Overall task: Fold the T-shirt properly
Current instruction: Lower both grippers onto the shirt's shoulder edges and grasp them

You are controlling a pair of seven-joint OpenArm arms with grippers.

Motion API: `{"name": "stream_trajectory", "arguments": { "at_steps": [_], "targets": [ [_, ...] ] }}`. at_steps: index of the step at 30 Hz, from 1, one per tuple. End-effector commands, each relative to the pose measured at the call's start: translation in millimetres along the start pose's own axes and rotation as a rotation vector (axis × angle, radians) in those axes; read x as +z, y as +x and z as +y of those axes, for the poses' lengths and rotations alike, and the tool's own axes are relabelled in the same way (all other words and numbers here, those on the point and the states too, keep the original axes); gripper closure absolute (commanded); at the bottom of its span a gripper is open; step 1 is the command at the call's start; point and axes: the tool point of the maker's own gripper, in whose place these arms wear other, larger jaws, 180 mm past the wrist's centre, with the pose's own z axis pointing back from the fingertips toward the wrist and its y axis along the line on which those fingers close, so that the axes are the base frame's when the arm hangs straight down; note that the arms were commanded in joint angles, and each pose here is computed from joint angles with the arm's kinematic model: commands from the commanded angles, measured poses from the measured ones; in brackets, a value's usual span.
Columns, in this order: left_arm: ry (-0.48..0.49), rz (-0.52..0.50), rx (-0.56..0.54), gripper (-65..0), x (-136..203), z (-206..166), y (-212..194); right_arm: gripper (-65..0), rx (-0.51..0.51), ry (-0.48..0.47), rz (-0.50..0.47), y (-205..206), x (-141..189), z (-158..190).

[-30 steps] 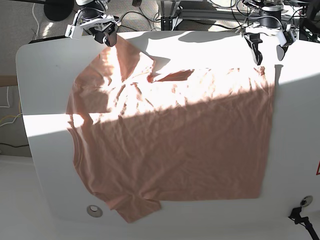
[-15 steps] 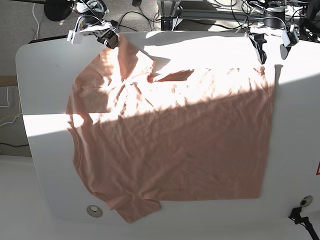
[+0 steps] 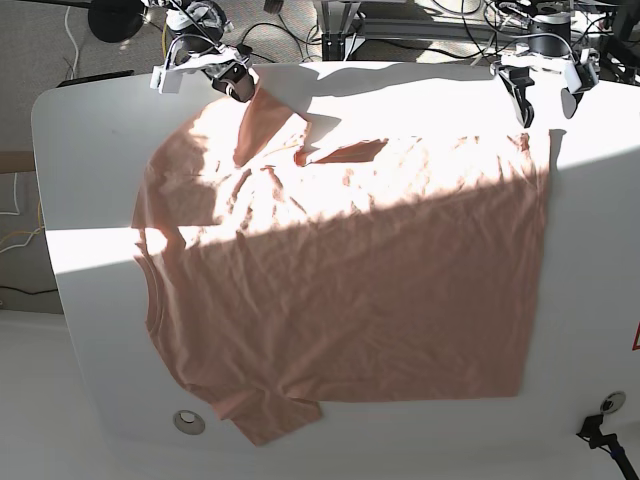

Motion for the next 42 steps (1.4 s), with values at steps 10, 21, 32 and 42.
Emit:
{"name": "stream_trajectory", "arguments": {
  "at_steps": [10,21,32,42],
  "targets": [
    [-0.018,-0.039,-0.034,-46.1,-1,2,14,-25.5,0.007,0.013,0.007,-2,1,4],
    [-0.018,-0.039,-0.034,-46.1,-1,2,14,-25.5,-0.007,0.013,0.073,-26,-11,1],
    [-0.018,-0.039,-0.034,-46.1,-2,2,14,0.0,-0.002,0.018,0.071,-24,-12,2],
    [-0.014,0.08,-0.025,-46.5,-31,5,8,0.0,0.005,0.023,0.064,-21,-14,3]
  ]
}}
